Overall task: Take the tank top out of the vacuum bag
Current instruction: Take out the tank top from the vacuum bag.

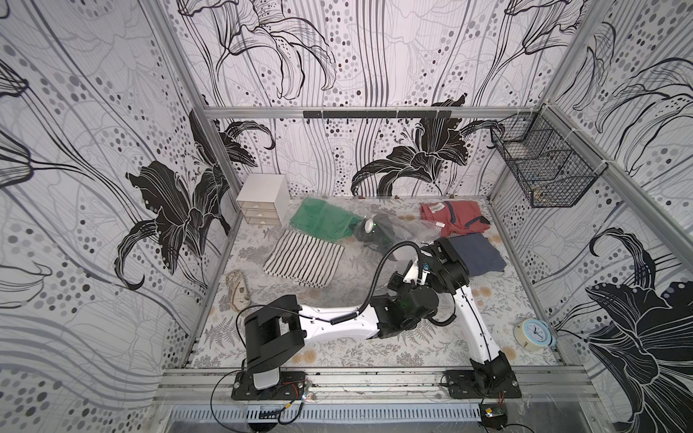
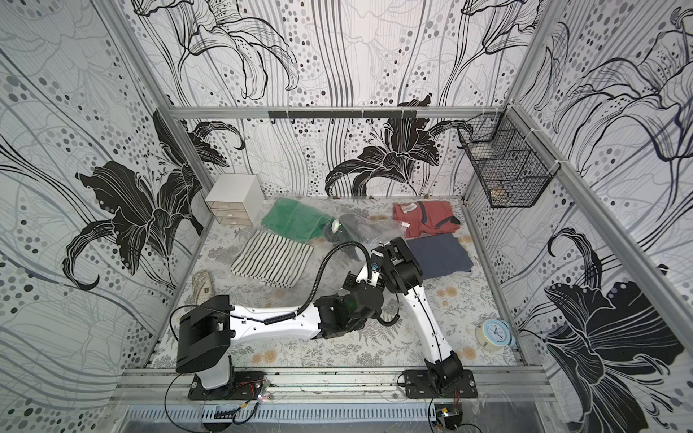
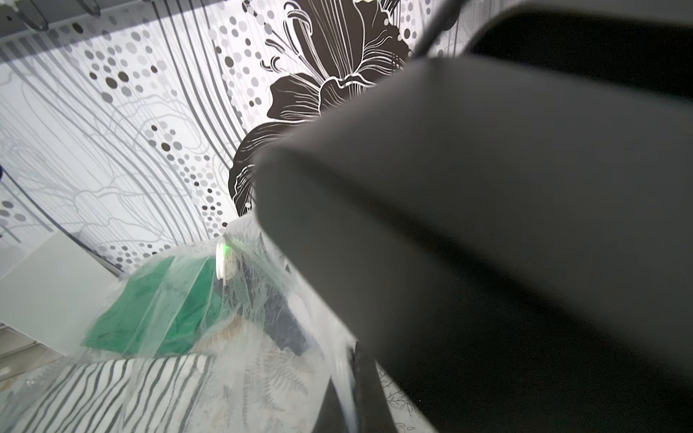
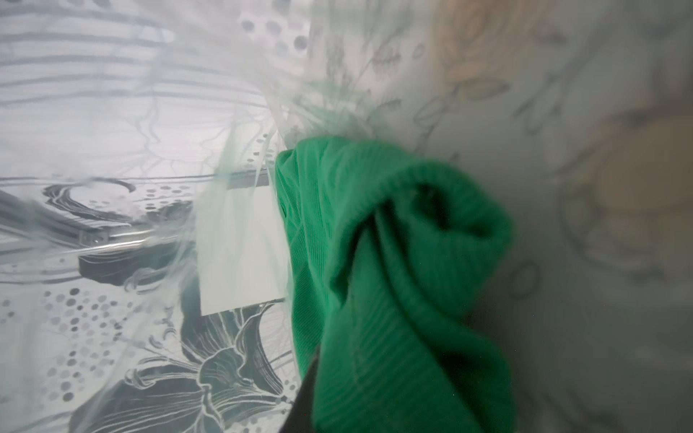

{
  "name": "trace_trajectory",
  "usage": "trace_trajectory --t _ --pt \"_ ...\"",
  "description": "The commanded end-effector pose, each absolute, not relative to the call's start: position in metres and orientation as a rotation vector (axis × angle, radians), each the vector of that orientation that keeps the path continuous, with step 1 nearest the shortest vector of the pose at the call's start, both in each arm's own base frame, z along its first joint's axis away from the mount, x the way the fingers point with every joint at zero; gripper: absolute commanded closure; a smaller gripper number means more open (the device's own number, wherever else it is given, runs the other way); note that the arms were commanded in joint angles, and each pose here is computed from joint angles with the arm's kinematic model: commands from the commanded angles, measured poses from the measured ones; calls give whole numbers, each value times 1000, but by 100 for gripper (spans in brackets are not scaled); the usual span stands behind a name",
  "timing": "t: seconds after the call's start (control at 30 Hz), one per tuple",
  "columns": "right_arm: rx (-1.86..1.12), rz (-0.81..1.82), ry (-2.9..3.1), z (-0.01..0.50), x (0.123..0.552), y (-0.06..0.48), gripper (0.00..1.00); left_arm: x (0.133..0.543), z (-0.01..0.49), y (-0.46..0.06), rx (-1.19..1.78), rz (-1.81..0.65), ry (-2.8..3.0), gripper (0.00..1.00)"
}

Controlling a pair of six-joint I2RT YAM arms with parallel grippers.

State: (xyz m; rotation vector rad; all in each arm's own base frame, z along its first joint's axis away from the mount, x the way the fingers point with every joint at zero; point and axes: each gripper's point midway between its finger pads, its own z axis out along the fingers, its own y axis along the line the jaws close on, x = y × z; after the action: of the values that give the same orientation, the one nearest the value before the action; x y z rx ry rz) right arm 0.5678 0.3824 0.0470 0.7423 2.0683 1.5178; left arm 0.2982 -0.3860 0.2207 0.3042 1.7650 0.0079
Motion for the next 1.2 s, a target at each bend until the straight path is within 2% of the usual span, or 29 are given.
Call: trace_trajectory --t 0.0,0.03,0.2,0.4,0.7,1.03,1.17 --pt "764 1466 2158 16 559 387 90 310 202 -364 264 25 1833 100" --pt "750 1474 2144 24 564 390 97 314 199 -360 257 41 1839 100" --pt "724 1479 2147 29 566 393 100 329 190 -342 217 81 1874 100" --pt "703 1482 2145 31 556 388 100 332 195 -334 199 111 1872 100" --pt "554 1556 2080 74 532 384 100 333 205 -330 193 142 1860 100" --pt "468 1523 2076 97 484 357 100 333 214 -328 194 162 1848 100" --pt "481 1473 2060 103 480 339 100 333 214 -327 199 169 1848 100"
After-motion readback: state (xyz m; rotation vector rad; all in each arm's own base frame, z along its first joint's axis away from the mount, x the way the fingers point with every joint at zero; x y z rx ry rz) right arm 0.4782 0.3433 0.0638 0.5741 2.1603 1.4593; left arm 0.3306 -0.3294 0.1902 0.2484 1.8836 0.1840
